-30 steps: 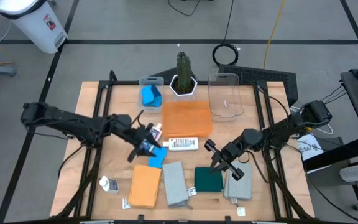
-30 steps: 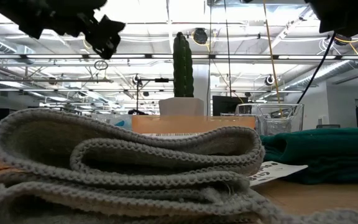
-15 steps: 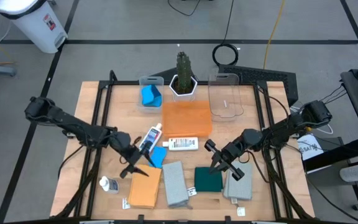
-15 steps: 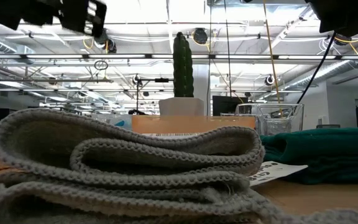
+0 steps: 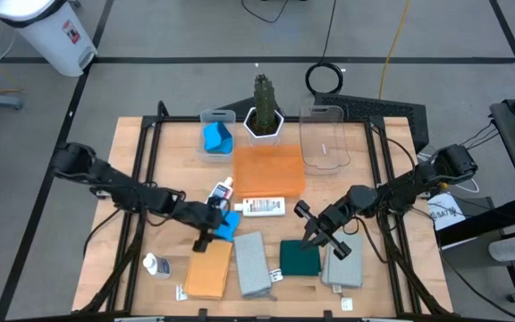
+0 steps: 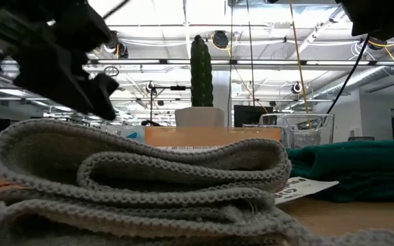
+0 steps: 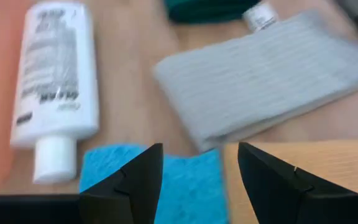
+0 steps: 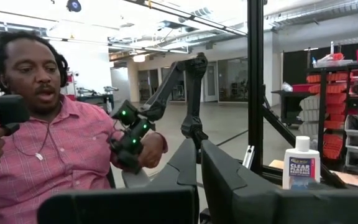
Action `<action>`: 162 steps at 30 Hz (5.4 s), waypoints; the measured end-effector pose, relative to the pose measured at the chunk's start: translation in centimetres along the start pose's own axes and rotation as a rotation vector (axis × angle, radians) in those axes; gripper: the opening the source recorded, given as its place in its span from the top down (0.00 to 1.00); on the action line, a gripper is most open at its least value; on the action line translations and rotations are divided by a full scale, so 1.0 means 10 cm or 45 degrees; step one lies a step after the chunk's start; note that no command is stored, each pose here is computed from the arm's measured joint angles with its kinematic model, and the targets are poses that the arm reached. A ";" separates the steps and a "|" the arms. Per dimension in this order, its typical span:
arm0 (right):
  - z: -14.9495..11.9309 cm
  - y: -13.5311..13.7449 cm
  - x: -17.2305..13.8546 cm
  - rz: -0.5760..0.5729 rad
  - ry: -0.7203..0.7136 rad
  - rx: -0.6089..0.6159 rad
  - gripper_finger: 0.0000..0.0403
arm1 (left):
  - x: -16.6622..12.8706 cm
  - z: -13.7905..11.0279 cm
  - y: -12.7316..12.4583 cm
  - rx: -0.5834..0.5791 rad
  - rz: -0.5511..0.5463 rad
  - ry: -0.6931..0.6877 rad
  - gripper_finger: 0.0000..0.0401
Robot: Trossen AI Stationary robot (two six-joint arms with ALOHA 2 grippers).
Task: Pick & Place Kitchen Items
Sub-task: Put the blue sponge into the white bin
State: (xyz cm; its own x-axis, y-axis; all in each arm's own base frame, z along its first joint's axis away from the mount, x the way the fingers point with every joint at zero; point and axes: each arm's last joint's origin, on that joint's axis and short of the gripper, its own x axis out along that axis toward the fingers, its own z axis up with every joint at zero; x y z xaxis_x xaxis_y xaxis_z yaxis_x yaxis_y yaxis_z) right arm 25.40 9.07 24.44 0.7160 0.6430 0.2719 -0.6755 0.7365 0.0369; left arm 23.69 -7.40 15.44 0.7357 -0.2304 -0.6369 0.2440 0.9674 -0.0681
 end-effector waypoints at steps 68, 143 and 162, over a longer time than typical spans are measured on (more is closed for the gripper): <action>-0.02 -0.01 0.00 -0.004 0.020 0.019 1.00 | 0.00 0.07 0.81 -1.166 0.537 0.807 0.26; -0.02 -0.01 0.00 -0.012 0.026 0.020 1.00 | -0.63 0.43 0.72 -0.742 0.852 0.375 1.00; -0.02 -0.02 -0.01 -0.013 0.026 0.010 1.00 | -0.99 0.52 1.25 -0.742 0.967 0.152 0.99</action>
State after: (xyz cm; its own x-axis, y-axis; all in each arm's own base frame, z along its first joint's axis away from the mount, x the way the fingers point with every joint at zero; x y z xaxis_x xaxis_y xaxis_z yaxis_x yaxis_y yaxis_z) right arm 25.50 8.96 24.22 0.7264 0.6395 0.2519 -0.6693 0.7415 0.0474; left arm 22.75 6.38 24.85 0.4913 0.4595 -0.7399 -0.6461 0.7619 0.0441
